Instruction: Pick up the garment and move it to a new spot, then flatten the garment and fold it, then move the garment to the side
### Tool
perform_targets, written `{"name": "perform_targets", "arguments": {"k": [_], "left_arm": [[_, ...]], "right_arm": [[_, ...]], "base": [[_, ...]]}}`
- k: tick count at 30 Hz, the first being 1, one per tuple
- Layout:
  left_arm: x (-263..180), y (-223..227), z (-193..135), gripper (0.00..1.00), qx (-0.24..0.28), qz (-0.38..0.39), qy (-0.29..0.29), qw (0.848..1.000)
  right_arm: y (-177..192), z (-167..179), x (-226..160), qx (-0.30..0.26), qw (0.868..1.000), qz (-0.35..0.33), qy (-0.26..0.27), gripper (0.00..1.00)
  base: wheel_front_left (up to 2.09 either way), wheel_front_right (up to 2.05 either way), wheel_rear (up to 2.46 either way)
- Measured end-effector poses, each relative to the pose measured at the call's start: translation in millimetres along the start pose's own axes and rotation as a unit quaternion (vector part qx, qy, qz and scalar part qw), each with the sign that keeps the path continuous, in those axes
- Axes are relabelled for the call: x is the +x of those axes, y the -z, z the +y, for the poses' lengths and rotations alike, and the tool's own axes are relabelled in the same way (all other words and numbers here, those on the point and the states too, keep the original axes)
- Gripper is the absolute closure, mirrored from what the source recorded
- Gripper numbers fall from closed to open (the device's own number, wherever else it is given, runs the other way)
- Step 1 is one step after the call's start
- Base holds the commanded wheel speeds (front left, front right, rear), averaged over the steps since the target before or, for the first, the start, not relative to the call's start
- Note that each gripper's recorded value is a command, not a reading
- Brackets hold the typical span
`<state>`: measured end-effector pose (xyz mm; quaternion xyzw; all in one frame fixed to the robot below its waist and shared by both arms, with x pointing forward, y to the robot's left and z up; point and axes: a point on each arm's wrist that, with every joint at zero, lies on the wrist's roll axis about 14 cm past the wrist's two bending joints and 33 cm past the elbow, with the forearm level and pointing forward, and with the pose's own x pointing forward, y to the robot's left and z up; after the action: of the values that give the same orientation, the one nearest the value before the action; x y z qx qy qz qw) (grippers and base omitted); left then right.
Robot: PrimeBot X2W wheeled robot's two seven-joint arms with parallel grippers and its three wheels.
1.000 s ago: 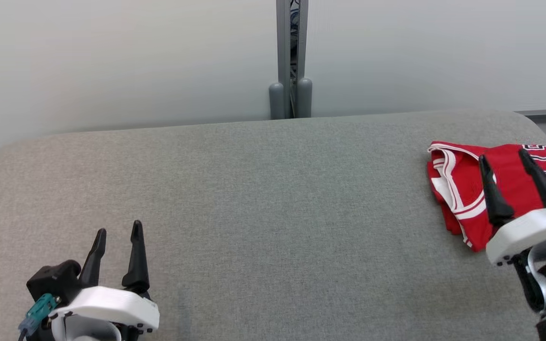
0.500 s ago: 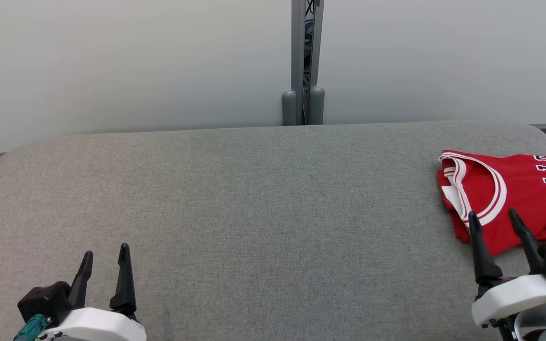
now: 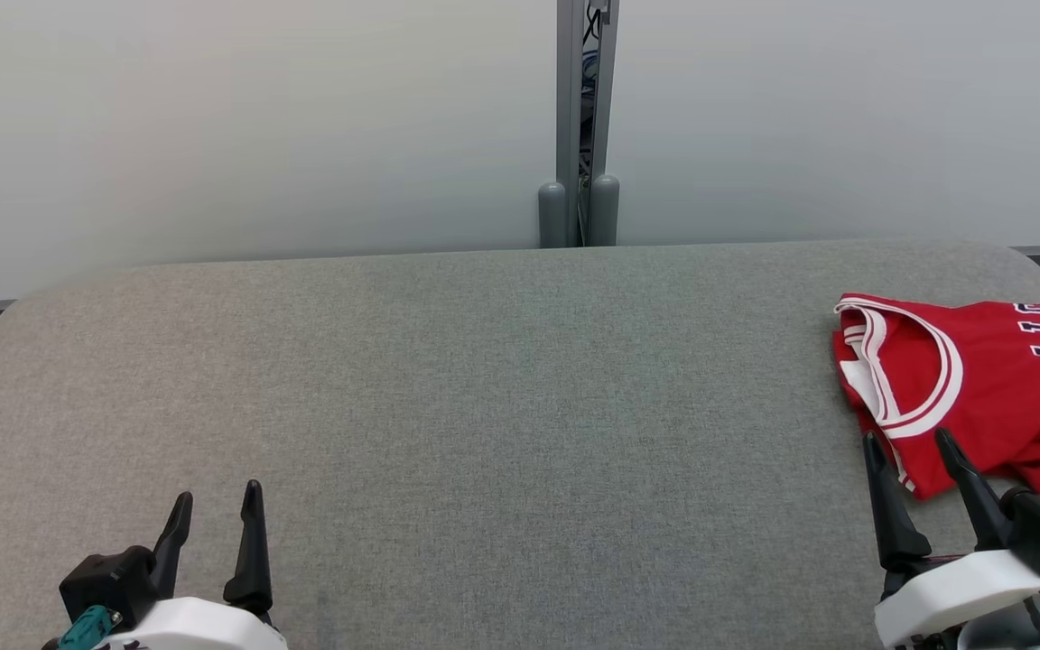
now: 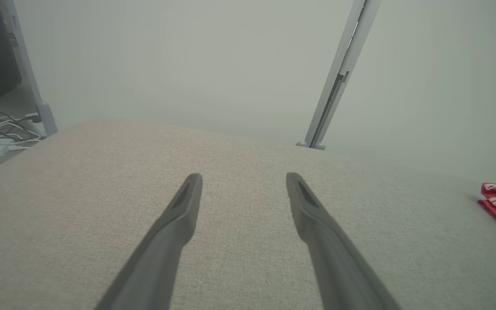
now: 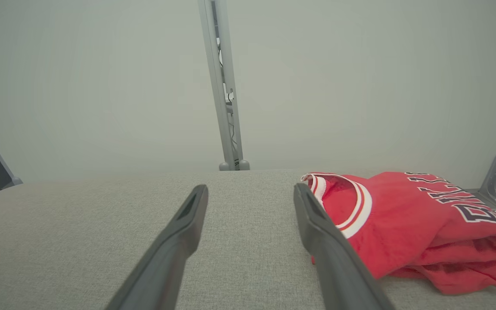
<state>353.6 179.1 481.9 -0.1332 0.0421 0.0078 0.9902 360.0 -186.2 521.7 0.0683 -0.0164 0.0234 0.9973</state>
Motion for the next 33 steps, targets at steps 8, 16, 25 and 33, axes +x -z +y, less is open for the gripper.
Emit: {"name": "perform_targets", "arguments": {"k": [8, 16, 25, 33], "left_arm": [[-1, 0, -2, 0.00, 0.007, 0.001, 0.000, 1.000], [1, -2, -6, 0.00, 0.012, 0.001, 0.007, 1.000], [0, -5, -8, 0.00, 0.020, -0.003, 0.015, 1.000], [-7, 7, -8, 1.00, 0.028, 0.013, 0.011, 0.999]], "right_arm": [[2, 1, 0, 0.003, 1.000, 0.002, -0.001, 0.00], [6, 2, 0, 0.008, 1.000, 0.006, -0.002, 0.00], [3, 1, 0, 0.009, 1.000, 0.000, -0.001, 0.00], [14, 0, -5, 0.014, 1.000, 0.017, 0.003, 1.00]], "base": [[0.00, 0.00, 0.00], [0.00, 0.00, 0.00], [0.00, 0.00, 0.00], [0.00, 0.00, 0.00]]}}
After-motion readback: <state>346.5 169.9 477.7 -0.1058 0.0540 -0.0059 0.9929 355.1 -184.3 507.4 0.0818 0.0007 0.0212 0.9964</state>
